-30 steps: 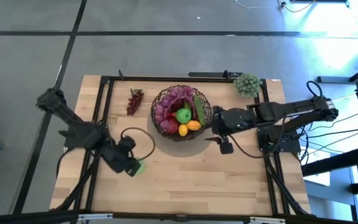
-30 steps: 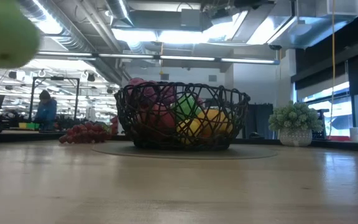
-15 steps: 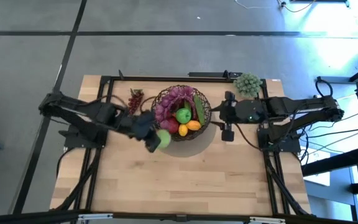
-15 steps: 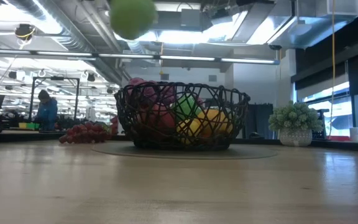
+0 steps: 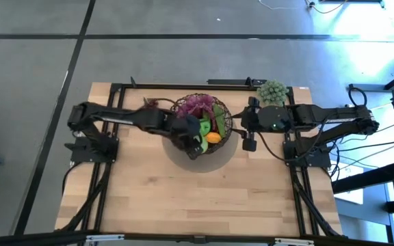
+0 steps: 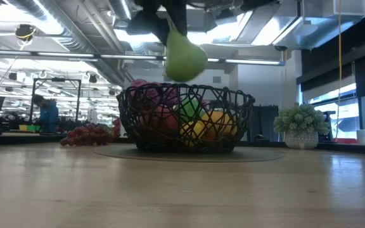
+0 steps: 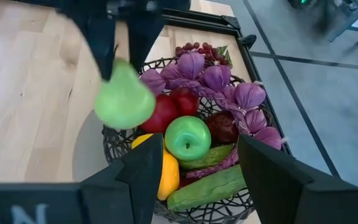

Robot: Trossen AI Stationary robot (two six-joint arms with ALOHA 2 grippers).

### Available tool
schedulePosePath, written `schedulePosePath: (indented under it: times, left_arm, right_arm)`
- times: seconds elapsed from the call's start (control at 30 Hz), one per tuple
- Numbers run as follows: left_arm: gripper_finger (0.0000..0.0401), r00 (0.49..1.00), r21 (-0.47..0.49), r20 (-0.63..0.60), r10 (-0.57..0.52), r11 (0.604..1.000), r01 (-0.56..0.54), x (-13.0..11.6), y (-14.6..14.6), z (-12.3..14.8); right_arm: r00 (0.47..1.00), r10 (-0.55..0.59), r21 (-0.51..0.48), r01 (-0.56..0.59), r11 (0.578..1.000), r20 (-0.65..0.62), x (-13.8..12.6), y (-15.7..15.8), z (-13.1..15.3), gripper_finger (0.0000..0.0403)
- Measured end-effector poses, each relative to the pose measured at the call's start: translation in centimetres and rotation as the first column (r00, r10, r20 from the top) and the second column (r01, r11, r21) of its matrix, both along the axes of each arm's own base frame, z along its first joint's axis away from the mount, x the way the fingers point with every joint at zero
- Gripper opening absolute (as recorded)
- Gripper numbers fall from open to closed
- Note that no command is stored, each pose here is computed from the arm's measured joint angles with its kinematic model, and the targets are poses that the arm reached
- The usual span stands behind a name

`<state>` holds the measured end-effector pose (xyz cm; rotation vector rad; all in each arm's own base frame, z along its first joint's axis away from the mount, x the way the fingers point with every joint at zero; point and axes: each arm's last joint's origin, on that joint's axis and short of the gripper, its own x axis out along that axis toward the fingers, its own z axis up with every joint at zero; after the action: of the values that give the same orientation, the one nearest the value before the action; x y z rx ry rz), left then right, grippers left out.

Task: Build produce basket
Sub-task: Put the pear into the wire basket

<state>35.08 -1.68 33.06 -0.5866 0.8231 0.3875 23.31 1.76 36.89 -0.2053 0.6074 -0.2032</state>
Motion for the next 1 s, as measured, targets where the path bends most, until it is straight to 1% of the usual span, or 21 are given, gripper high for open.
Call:
schedulePosePath:
  times: [0.07,0.13,0.4,0.67,0.8,1.0]
  left_arm:
    - [0.0168,0.999,-0.011,-0.031,-0.019,1.0,0.019,0.6,-0.1,-1.0]
    - [0.0169,0.998,-0.002,-0.056,-0.033,0.999,0.033,1.1,-0.1,-1.7]
    - [0.0169,0.993,0.015,-0.107,-0.041,0.999,0.043,1.9,0.4,-3.1]
    - [0.0169,0.994,0.009,-0.106,-0.019,1.0,0.02,1.9,1.3,-3.1]
    - [0.0169,0.994,0.036,-0.107,-0.028,0.999,0.032,1.9,1.5,-3.1]
    - [0.0169,0.994,0.036,-0.106,-0.025,0.999,0.029,1.9,1.5,-3.1]
  right_arm:
    - [1.0,0.002,-0.003,-0.002,1.0,-0.001,0.0,0.0,0.0,0.0207]
    - [1.0,0.002,-0.003,-0.002,1.0,-0.001,0.0,0.0,0.0,0.0207]
    - [1.0,0.002,-0.003,-0.002,1.0,0.0,0.0,0.0,0.0,0.0207]
    - [1.0,0.002,-0.006,-0.002,1.0,-0.001,0.0,0.0,0.0,0.0207]
    - [1.0,0.009,-0.017,-0.009,1.0,-0.004,0.0,0.0,0.0,0.0207]
    - [1.0,0.01,-0.018,-0.01,1.0,-0.005,0.0,0.0,0.0,0.0207]
